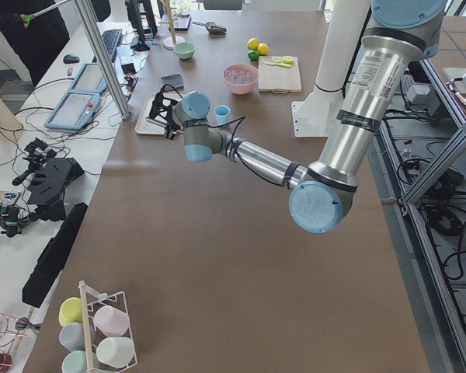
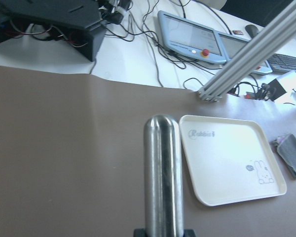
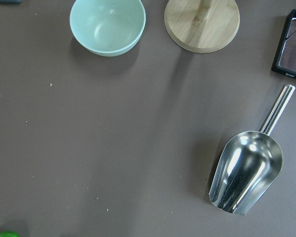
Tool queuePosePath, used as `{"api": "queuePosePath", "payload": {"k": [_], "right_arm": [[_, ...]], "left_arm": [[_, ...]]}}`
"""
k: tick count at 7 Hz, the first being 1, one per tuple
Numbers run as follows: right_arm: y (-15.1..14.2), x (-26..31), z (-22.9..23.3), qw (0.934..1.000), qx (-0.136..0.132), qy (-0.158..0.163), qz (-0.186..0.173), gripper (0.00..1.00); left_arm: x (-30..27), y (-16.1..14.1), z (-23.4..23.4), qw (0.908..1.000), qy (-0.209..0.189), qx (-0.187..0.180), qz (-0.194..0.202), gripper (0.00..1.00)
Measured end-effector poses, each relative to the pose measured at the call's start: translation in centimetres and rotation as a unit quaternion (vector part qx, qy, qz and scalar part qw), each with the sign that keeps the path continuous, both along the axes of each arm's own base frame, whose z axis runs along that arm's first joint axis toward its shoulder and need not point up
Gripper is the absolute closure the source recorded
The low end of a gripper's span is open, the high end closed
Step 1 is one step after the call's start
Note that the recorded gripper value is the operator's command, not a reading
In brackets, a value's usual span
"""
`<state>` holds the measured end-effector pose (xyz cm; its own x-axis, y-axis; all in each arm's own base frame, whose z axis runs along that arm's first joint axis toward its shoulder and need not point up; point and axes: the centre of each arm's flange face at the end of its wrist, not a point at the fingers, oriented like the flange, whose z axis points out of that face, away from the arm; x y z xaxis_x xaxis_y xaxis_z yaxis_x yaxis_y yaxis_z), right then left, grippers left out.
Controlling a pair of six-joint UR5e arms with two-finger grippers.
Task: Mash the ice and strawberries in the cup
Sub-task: 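Carry the metal pestle with the left gripper and lower it into the cup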
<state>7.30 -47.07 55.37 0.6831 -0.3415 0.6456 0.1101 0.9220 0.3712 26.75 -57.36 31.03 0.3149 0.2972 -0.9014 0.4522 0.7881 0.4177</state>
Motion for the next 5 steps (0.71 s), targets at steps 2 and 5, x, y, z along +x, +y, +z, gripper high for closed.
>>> {"api": "queuePosePath", "payload": {"k": [2, 5], "right_arm": [[0.0, 0.0, 0.1, 1.0000, -0.001, 0.001, 0.000, 0.01], [0.3, 0.0, 0.5, 1.0000, -0.005, 0.000, 0.000, 0.01]], "left_arm": [[7.6, 4.0, -6.7, 0.9988, 0.038, 0.003, -0.032, 1.00], [12.9, 8.9, -11.0, 0.9931, 0.019, 0.090, -0.073, 1.00]]}}
